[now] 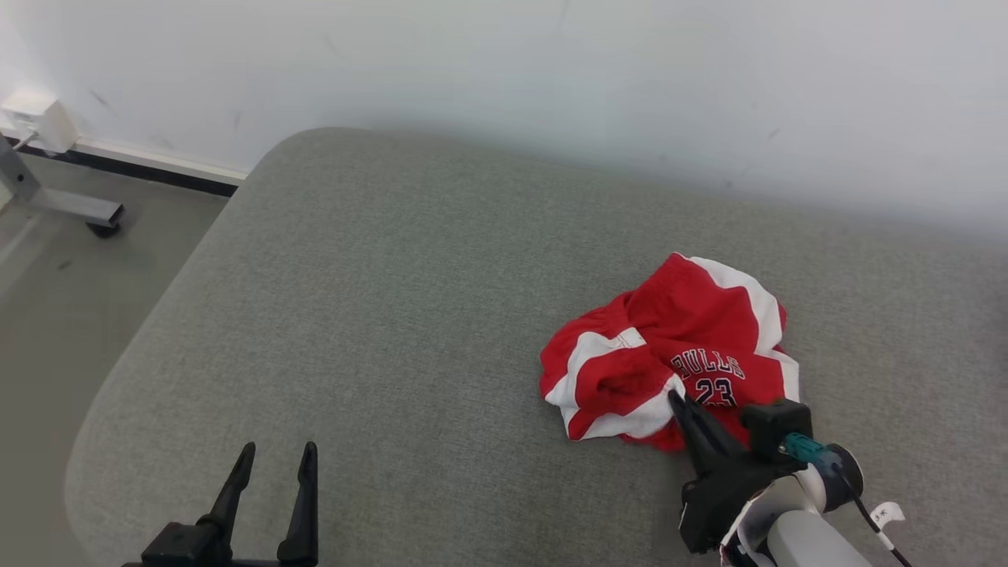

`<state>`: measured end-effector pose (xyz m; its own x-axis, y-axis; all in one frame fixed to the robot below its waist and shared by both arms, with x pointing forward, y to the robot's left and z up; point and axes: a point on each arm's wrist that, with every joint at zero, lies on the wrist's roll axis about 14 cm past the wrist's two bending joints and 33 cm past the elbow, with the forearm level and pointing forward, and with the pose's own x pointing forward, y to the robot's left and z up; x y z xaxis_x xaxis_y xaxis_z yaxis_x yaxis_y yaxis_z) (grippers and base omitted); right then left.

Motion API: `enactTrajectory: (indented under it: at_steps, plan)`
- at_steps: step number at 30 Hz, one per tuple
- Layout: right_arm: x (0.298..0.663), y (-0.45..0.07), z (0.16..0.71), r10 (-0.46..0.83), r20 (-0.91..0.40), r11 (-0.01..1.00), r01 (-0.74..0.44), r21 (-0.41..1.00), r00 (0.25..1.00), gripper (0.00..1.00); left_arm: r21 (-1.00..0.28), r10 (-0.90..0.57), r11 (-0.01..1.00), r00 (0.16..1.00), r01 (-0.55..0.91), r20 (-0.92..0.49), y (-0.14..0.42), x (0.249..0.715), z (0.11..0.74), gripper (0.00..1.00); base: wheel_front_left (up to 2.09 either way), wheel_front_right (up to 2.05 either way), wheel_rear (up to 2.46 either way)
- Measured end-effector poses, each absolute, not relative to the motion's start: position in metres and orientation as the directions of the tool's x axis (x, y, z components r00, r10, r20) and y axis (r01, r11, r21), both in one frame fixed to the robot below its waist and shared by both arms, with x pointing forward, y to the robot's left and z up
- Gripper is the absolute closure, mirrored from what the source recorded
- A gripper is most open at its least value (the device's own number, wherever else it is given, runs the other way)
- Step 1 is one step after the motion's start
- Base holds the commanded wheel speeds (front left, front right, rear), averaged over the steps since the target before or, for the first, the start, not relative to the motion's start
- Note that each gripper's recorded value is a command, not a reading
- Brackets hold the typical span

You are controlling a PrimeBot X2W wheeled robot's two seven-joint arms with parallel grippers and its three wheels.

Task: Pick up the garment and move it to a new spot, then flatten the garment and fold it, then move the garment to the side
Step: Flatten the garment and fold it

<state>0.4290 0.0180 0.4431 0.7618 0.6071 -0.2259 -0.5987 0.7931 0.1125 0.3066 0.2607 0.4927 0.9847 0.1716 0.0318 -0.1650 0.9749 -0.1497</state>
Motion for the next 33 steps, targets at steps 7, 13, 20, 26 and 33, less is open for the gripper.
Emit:
enactTrajectory:
  at_steps: [7,13,20,26,33]
  plan:
    - [0.441,-0.019,0.480,0.543,-0.062,0.839,-0.538,0.086,0.837,1.00,-0.150,0.138,0.980,0.990,-0.131,0.038,0.252,0.317,0.494,0.00,0.00,0.00,0.00]
    - [0.425,-0.079,0.489,0.436,-0.013,0.898,-0.434,0.068,0.900,1.00,-0.155,0.082,0.985,0.996,-0.074,0.043,0.233,0.328,0.494,0.00,0.00,0.00,0.00]
    - [0.389,-0.143,0.487,0.288,-0.014,0.955,-0.285,0.082,0.958,1.00,-0.152,0.015,0.988,0.999,-0.007,0.051,0.214,0.343,0.496,0.00,0.00,0.00,0.00]
    - [0.357,-0.180,0.465,0.152,-0.094,0.979,-0.137,0.149,0.984,1.00,-0.151,-0.021,0.988,0.998,0.030,0.056,0.201,0.351,0.497,0.00,0.00,0.00,0.00]
    - [0.355,-0.183,0.477,0.123,-0.049,0.987,-0.117,0.114,0.991,0.00,-0.145,-0.030,0.989,0.998,0.037,0.050,0.199,0.350,0.495,0.00,0.00,0.00,0.00]
